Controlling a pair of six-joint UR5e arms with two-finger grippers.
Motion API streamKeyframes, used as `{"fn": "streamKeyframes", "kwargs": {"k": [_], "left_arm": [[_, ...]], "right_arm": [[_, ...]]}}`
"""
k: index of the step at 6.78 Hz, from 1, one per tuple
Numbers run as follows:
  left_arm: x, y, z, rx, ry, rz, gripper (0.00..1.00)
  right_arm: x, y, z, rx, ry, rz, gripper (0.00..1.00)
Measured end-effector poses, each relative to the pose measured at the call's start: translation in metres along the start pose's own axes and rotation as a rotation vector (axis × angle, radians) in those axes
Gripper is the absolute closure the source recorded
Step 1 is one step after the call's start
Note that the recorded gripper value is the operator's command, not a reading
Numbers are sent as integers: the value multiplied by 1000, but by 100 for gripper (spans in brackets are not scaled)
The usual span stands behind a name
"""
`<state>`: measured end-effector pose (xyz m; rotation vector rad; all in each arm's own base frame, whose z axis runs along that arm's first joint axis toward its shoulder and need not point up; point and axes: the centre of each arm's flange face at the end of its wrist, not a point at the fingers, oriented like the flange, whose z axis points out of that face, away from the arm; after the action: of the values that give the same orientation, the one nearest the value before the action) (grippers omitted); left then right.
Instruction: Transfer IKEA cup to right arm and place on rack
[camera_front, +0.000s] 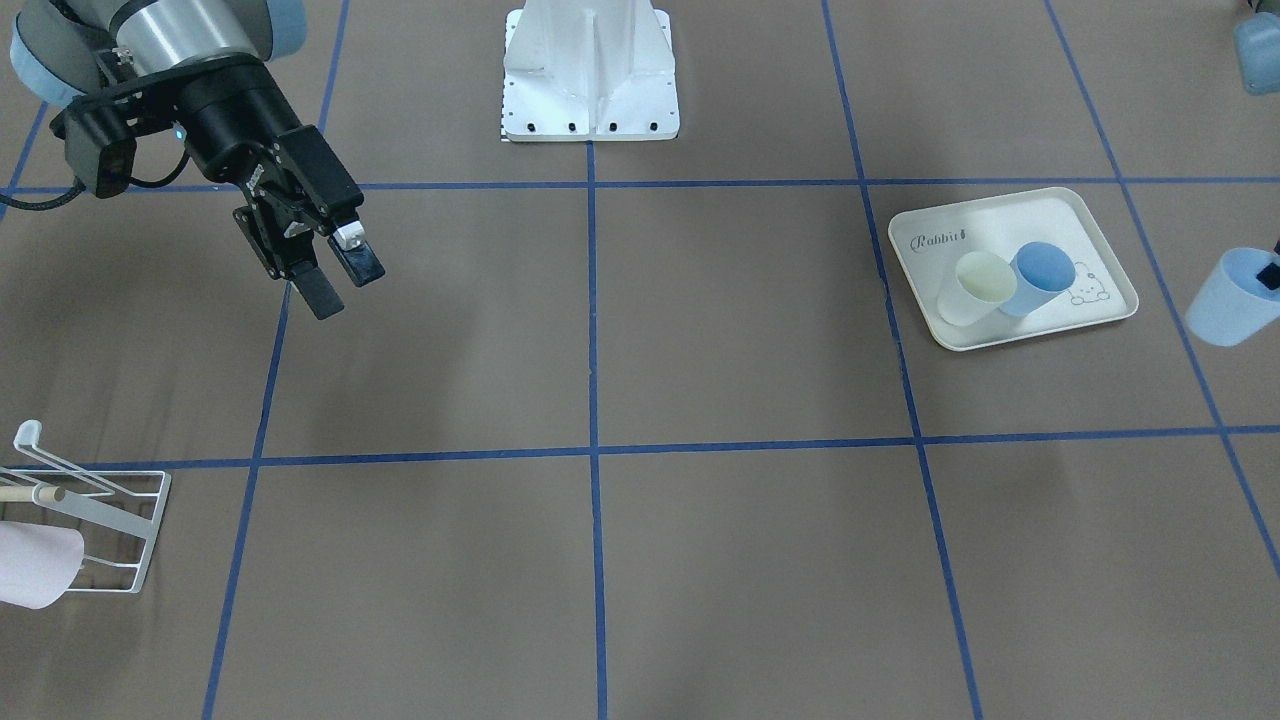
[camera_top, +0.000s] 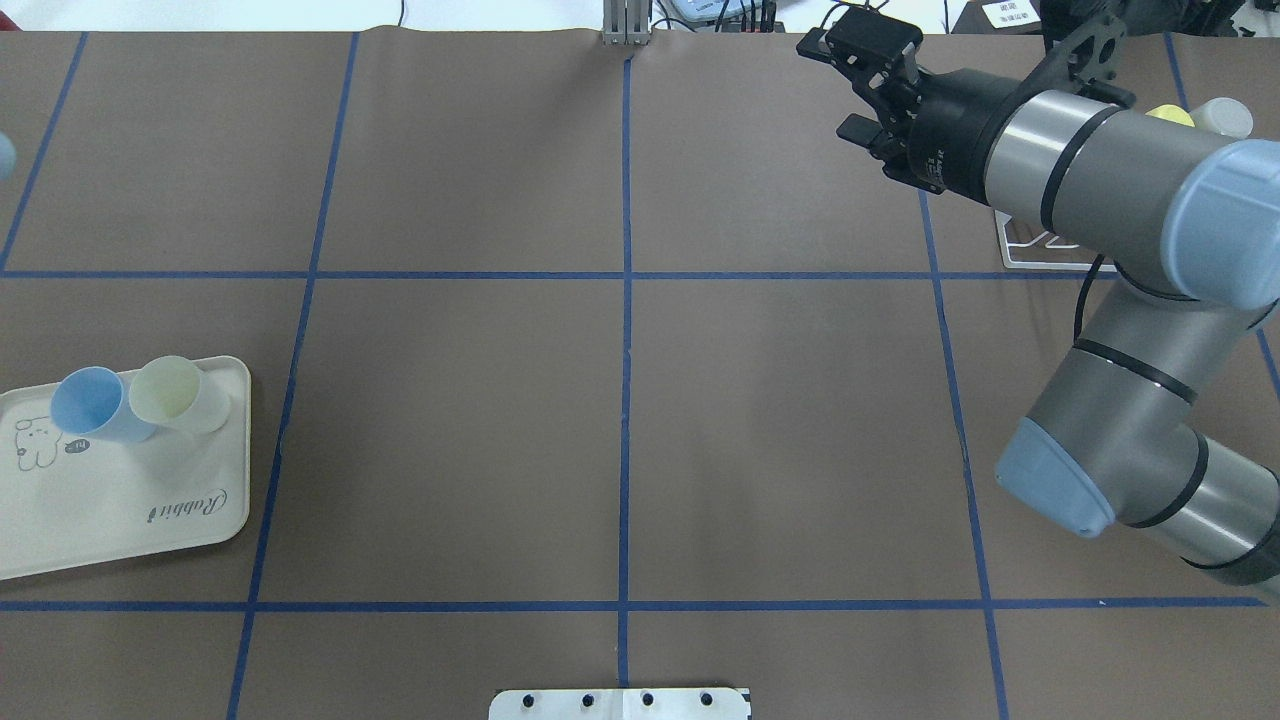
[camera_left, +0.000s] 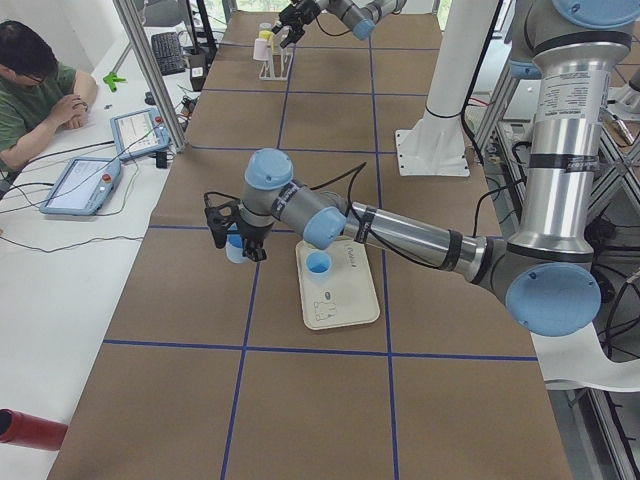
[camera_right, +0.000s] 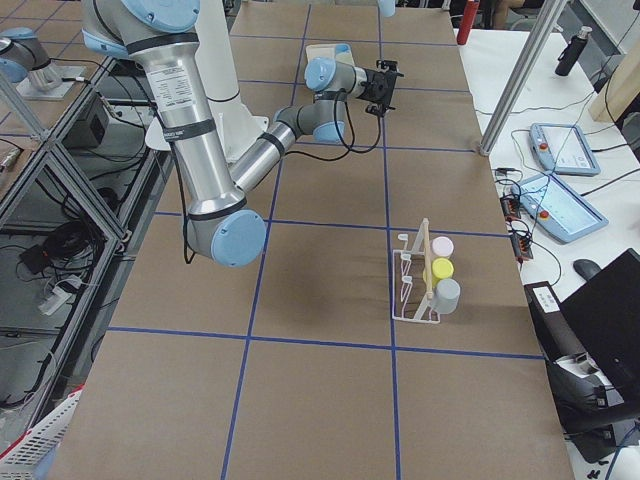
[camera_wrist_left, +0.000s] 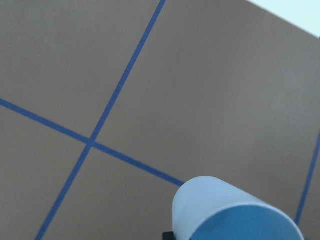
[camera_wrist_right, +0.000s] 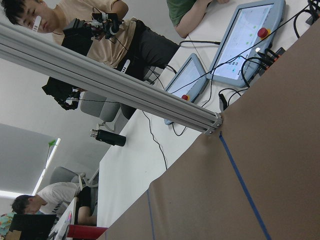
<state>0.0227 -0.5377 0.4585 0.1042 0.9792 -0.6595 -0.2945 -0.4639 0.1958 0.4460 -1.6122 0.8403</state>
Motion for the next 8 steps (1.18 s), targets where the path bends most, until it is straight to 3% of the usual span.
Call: {"fn": "streamKeyframes", "kwargs": {"k": [2,5,8], "left_arm": [[99,34,-1,-24,208,-203,100],[196,124,11,-154,514,-423,100],[229,239,35,-357,889,-590,100]], "right_arm": [[-5,8,-2,-27,-43,78,0],[-6,33,-7,-103,-118,156,0],[-7,52,-7,-155,-157,189,0]]}}
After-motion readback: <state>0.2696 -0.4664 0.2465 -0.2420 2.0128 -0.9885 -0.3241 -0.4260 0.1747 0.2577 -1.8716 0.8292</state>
